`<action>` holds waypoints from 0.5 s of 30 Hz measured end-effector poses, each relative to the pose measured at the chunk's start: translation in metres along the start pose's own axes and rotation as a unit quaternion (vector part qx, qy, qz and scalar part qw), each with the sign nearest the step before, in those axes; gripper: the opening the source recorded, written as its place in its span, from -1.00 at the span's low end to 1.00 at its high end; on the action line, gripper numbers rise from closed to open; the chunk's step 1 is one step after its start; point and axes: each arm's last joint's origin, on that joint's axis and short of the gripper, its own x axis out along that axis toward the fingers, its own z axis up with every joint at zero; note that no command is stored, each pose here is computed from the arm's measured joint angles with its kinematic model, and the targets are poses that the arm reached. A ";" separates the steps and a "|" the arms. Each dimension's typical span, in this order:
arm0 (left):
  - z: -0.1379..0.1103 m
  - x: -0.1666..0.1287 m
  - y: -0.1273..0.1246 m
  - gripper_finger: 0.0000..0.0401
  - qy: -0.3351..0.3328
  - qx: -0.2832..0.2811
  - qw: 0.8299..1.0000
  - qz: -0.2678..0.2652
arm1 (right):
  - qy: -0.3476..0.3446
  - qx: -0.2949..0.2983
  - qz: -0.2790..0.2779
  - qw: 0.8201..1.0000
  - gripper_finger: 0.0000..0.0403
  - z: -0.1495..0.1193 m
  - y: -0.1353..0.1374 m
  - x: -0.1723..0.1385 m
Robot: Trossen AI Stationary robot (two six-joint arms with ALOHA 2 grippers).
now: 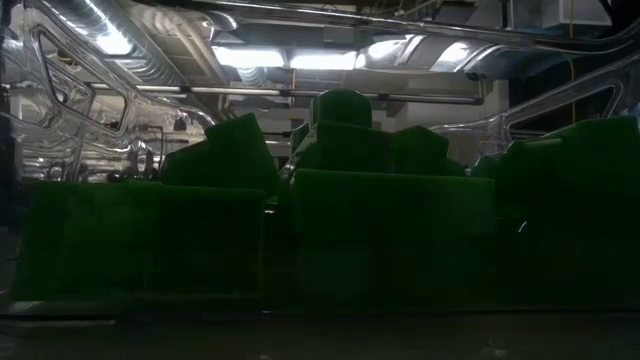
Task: Sort blocks
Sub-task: Put the blue game piece into the bottom left transparent bin
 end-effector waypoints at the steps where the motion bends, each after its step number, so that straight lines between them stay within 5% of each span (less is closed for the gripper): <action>1: 0.000 0.000 0.000 0.27 0.000 -0.001 1.000 0.000 | 0.019 -0.015 0.017 1.000 0.42 0.005 -0.001 -0.007; 7: 0.002 0.003 0.002 0.27 -0.003 0.005 1.000 0.007 | 0.164 -0.058 0.066 0.982 0.40 0.020 0.010 -0.052; 15: 0.017 0.036 0.011 0.27 -0.012 -0.003 0.998 0.067 | 0.274 -0.063 -0.074 0.957 0.40 0.033 0.043 -0.141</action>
